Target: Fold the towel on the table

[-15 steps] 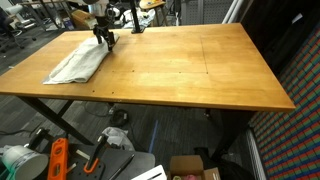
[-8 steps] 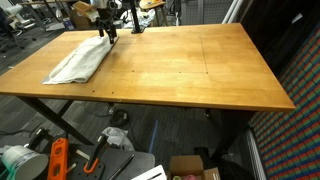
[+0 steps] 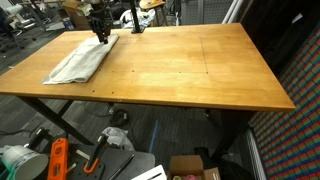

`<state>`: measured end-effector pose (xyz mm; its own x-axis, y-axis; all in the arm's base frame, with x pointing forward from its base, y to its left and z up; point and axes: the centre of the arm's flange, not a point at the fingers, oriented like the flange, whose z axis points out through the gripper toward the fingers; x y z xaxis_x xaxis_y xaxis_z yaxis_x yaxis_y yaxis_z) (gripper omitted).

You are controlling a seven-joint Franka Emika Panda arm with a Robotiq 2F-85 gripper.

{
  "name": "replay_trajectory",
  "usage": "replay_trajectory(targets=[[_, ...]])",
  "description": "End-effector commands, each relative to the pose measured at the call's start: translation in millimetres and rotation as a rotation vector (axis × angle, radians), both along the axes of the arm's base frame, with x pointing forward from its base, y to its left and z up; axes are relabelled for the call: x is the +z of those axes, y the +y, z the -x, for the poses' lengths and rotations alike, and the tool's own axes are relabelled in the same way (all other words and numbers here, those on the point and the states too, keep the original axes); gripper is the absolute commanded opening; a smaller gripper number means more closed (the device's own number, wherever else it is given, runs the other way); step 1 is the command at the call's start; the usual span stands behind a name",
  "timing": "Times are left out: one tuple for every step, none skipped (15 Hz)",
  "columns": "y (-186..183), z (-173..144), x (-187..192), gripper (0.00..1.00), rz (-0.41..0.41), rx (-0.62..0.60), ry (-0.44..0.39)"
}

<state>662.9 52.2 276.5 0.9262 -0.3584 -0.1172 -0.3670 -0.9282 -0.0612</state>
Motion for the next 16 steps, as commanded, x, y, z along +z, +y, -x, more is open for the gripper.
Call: replay_trajectory(targets=[[19.7, 39.4, -2.0, 0.11, 0.007, 0.088, -0.005], [27.6, 45.0, -3.9, 0.1, -0.015, 0.103, -0.003], [35.3, 49.2, -5.9, 0.08, -0.034, 0.117, -0.012], [43.1, 52.4, -7.4, 0.07, -0.053, 0.128, -0.025], [49.5, 55.4, -7.7, 0.1, -0.068, 0.135, -0.035], [55.3, 57.0, -9.1, 0.12, -0.079, 0.14, -0.046], [59.4, 56.9, -11.6, 0.12, -0.093, 0.144, -0.063], [62.7, 57.5, -13.9, 0.12, -0.104, 0.144, -0.075], [64.3, 57.5, -17.3, 0.12, -0.104, 0.143, -0.089], [65.3, 57.0, -20.3, 0.12, -0.107, 0.141, -0.108], [65.2, 56.0, -23.4, 0.12, -0.103, 0.14, -0.116], [64.3, 55.4, -25.2, 0.12, -0.1, 0.138, -0.127], [63.1, 54.5, -27.2, 0.12, -0.096, 0.137, -0.132], [62.2, 53.2, -29.2, 0.13, -0.094, 0.133, -0.137], [61.3, 52.4, -30.8, 0.12, -0.091, 0.13, -0.133], [60.2, 51.6, -33.6, 0.12, -0.092, 0.126, -0.124]])
